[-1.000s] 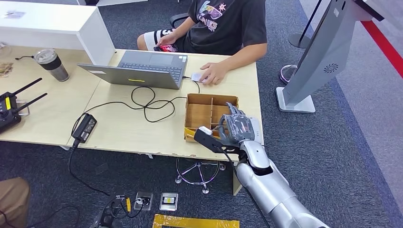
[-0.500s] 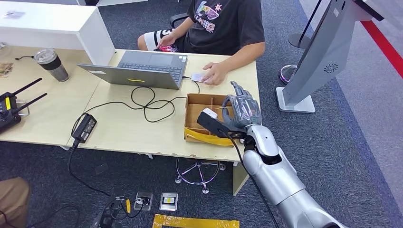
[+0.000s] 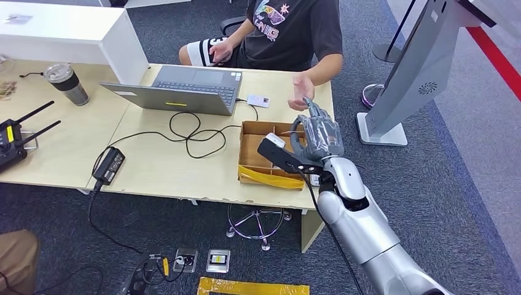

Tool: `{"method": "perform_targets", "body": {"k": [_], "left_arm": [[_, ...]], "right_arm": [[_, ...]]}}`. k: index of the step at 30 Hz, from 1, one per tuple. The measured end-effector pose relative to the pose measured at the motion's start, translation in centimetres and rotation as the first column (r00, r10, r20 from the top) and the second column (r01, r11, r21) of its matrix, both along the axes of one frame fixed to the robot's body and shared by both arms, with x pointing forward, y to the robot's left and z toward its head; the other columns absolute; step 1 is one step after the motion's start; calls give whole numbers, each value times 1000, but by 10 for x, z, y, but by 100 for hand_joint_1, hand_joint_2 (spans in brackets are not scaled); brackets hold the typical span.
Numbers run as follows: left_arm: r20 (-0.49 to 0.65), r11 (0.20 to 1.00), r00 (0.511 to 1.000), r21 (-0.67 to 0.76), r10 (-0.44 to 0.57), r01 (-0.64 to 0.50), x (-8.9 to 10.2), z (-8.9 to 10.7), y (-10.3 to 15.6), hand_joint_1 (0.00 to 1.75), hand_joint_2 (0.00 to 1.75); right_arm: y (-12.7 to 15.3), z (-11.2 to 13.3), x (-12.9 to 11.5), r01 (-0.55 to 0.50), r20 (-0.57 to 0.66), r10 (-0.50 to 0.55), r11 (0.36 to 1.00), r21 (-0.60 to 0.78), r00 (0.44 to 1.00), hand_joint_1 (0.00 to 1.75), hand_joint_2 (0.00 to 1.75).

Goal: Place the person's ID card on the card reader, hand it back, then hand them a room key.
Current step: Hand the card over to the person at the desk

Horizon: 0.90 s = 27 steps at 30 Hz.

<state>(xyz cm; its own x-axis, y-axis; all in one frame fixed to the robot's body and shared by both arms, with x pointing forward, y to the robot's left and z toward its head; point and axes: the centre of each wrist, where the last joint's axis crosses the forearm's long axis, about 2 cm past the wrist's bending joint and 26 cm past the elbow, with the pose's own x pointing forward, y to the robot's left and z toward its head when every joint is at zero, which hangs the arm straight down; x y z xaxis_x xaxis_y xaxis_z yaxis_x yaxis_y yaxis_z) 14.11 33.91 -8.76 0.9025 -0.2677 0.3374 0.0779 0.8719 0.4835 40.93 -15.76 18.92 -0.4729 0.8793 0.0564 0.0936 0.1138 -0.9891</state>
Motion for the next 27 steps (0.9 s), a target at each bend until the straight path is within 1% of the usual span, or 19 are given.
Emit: {"method": "perform_targets", "body": {"k": [1, 3, 5, 7, 9, 11, 13, 15, 16, 18, 22, 27], "left_arm": [[-1, 1000, 1000, 0, 0, 0, 0, 0, 0, 0, 175], [-4, 1000, 1000, 1, 1, -1, -2, -1, 0, 0, 175], [-7, 1000, 1000, 3, 1, -1, -4, -1, 0, 0, 175], [-9, 1000, 1000, 5, 1, -1, -5, -1, 0, 0, 175], [-9, 1000, 1000, 7, 1, -1, -5, -2, 0, 0, 175], [-10, 1000, 1000, 7, 0, 0, -5, -2, 0, 0, 175], [-6, 1000, 1000, 8, -4, 4, -3, -1, 0, 0, 175], [4, 1000, 1000, 7, -8, 8, 3, 1, -1, 0, 175], [10, 1000, 1000, 6, -9, 9, 6, 2, -1, 0, 175], [16, 1000, 1000, 3, -10, 10, 9, 3, -3, 0, 175], [16, 1000, 1000, 1, -10, 10, 9, 3, -4, 0, 175], [16, 1000, 1000, -1, -11, 11, 9, 3, -5, 0, 175]], "right_arm": [[-2, 9, 2, 4, 16, -4, 1000, 11, 1000, 175, 175], [-8, 36, 6, 8, 72, -12, 999, 44, 997, 175, 175], [-16, 72, 7, 5, 173, -20, 996, 87, 985, 175, 175], [-25, 115, 7, -4, 300, -35, 992, 128, 953, 175, 175], [-33, 155, 3, -23, 420, -48, 986, 162, 906, 175, 175], [-38, 193, -3, -64, 527, -39, 982, 177, 849, 175, 175], [-36, 229, -4, -112, 634, -11, 982, 154, 773, 175, 175], [-28, 258, 3, -137, 709, 8, 983, 125, 705, 175, 175], [-24, 267, 7, -142, 725, 12, 983, 119, 688, 175, 175], [-17, 272, 15, -146, 729, 19, 983, 112, 685, 175, 175], [-10, 272, 26, -144, 702, 41, 986, 89, 711, 175, 175], [-4, 265, 34, -137, 668, 51, 988, 76, 743, 175, 175]]}}
